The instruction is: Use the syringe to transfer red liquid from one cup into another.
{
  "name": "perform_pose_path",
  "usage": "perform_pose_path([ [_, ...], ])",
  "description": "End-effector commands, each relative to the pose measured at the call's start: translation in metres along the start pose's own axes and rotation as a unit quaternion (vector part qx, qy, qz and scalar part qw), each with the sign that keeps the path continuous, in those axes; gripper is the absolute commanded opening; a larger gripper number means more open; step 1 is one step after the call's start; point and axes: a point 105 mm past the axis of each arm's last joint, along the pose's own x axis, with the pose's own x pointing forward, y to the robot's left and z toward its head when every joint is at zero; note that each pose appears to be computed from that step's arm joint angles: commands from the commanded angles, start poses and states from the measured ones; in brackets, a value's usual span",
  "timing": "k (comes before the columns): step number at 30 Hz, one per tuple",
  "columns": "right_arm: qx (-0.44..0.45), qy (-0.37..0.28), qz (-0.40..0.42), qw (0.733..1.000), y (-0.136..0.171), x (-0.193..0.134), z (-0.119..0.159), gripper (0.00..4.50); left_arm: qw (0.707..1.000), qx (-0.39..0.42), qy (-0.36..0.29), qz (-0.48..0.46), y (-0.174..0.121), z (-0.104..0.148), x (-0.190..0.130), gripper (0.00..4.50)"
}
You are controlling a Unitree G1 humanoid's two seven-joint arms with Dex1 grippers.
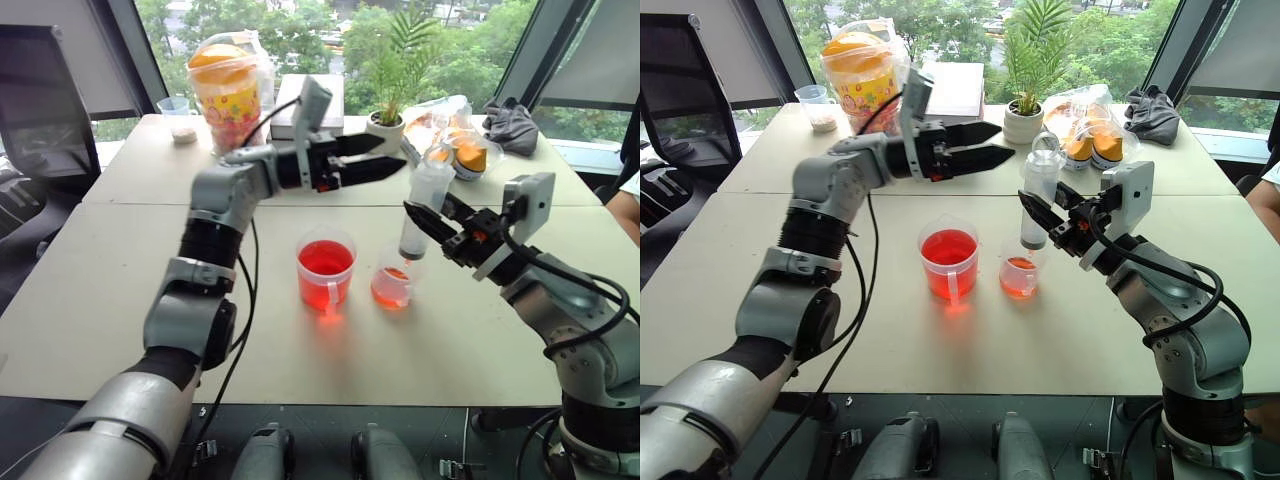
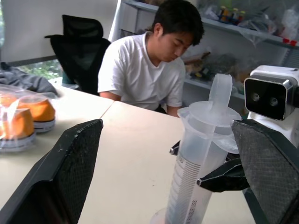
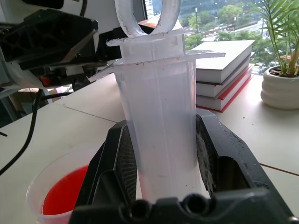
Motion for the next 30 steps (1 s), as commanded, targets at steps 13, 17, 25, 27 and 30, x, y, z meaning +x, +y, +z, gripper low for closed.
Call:
perform_pose_path([
  [13, 0.132, 0.141, -0.167, 0.967, -0.099, 0.003, 0.067, 1.39, 0.997, -0.004, 0.032, 0.065, -0.017, -0.017, -0.077, 4.47],
  [17, 0.139, 0.273, -0.214, 0.928, -0.121, -0.022, 0.033, 1.39, 0.996, -0.004, 0.041, 0.076, -0.021, -0.022, -0.087, 4.47],
  [25, 0.194, 0.440, -0.228, 0.846, -0.133, -0.048, -0.049, 1.39, 0.994, 0.005, 0.049, 0.095, -0.023, -0.027, -0.091, 4.47],
  [27, 0.203, 0.454, -0.240, 0.834, -0.137, -0.050, -0.062, 1.39, 0.993, 0.011, 0.051, 0.101, -0.022, -0.028, -0.092, 4.47],
  [30, 0.218, 0.487, -0.246, 0.809, -0.134, -0.054, -0.086, 1.39, 0.993, 0.013, 0.051, 0.108, -0.020, -0.026, -0.094, 4.47],
])
